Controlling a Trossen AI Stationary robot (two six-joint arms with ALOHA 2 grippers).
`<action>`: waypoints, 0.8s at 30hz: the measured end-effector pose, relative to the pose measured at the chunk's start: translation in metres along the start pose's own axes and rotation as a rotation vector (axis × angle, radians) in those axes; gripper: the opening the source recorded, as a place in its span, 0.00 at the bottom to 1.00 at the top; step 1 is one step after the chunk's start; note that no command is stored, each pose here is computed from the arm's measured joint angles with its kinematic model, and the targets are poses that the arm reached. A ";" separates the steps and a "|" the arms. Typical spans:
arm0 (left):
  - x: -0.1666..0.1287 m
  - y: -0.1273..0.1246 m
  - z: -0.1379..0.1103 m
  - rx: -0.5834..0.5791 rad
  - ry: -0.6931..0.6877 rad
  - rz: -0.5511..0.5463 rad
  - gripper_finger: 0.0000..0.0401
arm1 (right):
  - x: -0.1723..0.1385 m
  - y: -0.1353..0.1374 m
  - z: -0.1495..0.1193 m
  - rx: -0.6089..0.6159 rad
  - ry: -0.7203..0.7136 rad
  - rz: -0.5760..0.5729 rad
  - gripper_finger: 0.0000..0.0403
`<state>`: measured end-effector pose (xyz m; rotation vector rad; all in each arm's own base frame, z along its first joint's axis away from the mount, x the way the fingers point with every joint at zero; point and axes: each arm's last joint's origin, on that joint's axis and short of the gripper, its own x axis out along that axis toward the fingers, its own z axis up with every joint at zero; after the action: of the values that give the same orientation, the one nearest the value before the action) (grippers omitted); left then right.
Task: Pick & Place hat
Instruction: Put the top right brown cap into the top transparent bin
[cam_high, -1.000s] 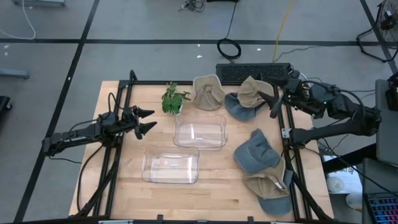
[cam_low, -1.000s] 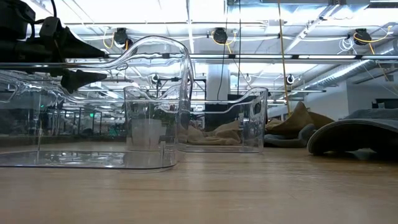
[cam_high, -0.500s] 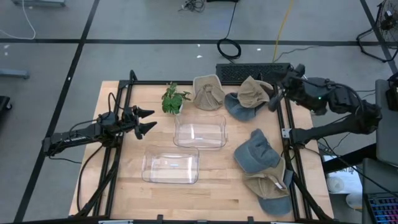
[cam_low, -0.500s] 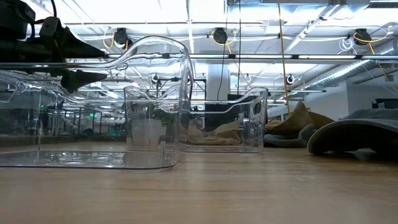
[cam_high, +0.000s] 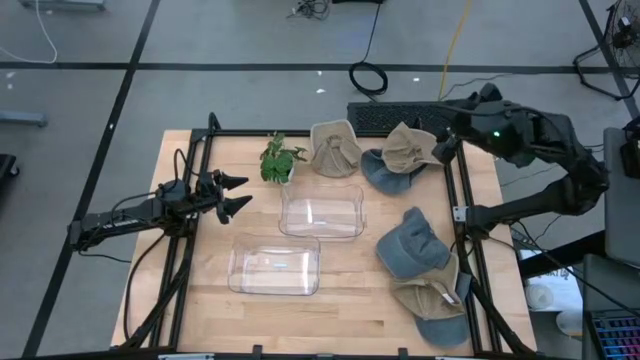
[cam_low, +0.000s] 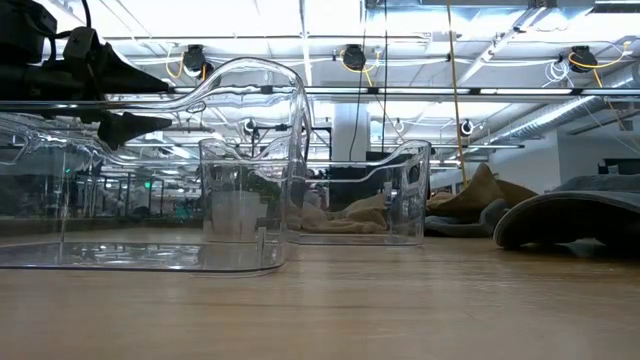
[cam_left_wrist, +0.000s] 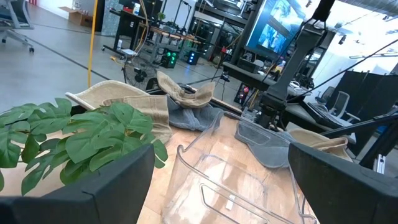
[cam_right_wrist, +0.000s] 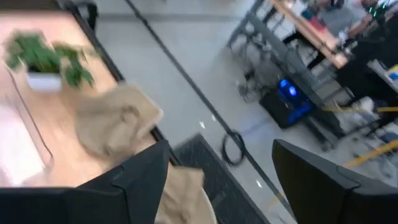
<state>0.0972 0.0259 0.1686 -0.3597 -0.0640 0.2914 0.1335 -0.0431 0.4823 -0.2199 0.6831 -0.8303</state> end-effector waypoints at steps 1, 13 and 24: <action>0.000 0.000 0.000 0.000 0.000 0.000 0.94 | 0.002 -0.001 0.000 -0.011 0.031 0.004 0.70; 0.000 0.000 0.000 0.000 0.000 0.000 0.94 | 0.050 0.000 -0.008 -0.115 0.408 0.036 0.85; 0.000 0.000 0.000 0.000 0.000 0.000 0.94 | 0.081 -0.001 -0.023 -0.133 0.557 0.047 0.87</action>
<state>0.0972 0.0259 0.1686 -0.3597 -0.0641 0.2911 0.1571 -0.1017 0.4271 -0.0880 1.2636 -0.8054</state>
